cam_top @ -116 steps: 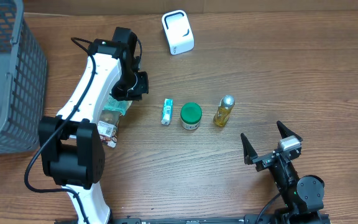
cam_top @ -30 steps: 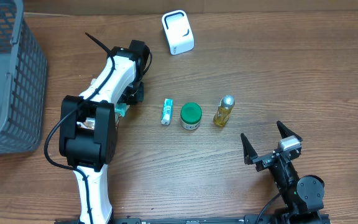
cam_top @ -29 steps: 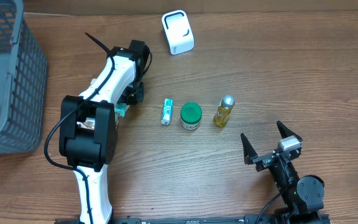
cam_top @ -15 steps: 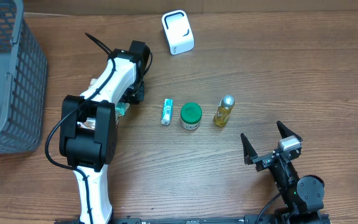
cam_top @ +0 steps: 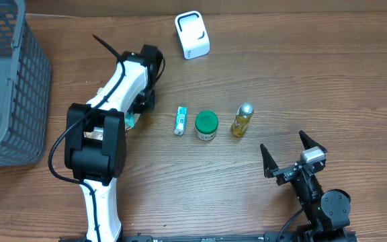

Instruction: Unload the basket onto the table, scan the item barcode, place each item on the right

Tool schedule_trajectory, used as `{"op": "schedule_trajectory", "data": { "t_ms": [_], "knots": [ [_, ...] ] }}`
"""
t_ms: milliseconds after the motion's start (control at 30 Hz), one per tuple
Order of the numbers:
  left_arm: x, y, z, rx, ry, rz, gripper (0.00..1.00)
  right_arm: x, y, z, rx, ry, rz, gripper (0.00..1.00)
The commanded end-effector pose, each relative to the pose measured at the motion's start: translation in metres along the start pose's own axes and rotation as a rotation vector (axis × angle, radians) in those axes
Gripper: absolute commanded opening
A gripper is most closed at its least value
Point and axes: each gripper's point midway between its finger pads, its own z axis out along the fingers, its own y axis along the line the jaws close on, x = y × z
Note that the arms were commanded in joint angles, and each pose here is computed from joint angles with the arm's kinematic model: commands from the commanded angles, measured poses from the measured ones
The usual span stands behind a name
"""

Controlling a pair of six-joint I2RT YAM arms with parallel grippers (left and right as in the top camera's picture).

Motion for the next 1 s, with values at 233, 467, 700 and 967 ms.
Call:
{"op": "schedule_trajectory", "data": {
  "t_ms": [233,467,700,967],
  "knots": [
    [-0.008,-0.043,-0.024,0.270,0.016,-0.013,0.04,0.002,-0.002,0.000,0.013,0.000,-0.003,1.00],
    [-0.003,-0.060,-0.030,0.343,0.035,0.003,0.04,0.002,-0.002,0.000,0.013,0.000,-0.003,1.00],
    [0.004,-0.080,-0.037,0.342,0.028,0.056,0.04,0.002,-0.002,0.000,0.013,0.000,-0.003,1.00],
    [0.007,-0.083,-0.040,0.311,0.023,0.060,0.06,0.002,-0.002,0.000,0.013,0.000,-0.003,1.00]
  ]
}}
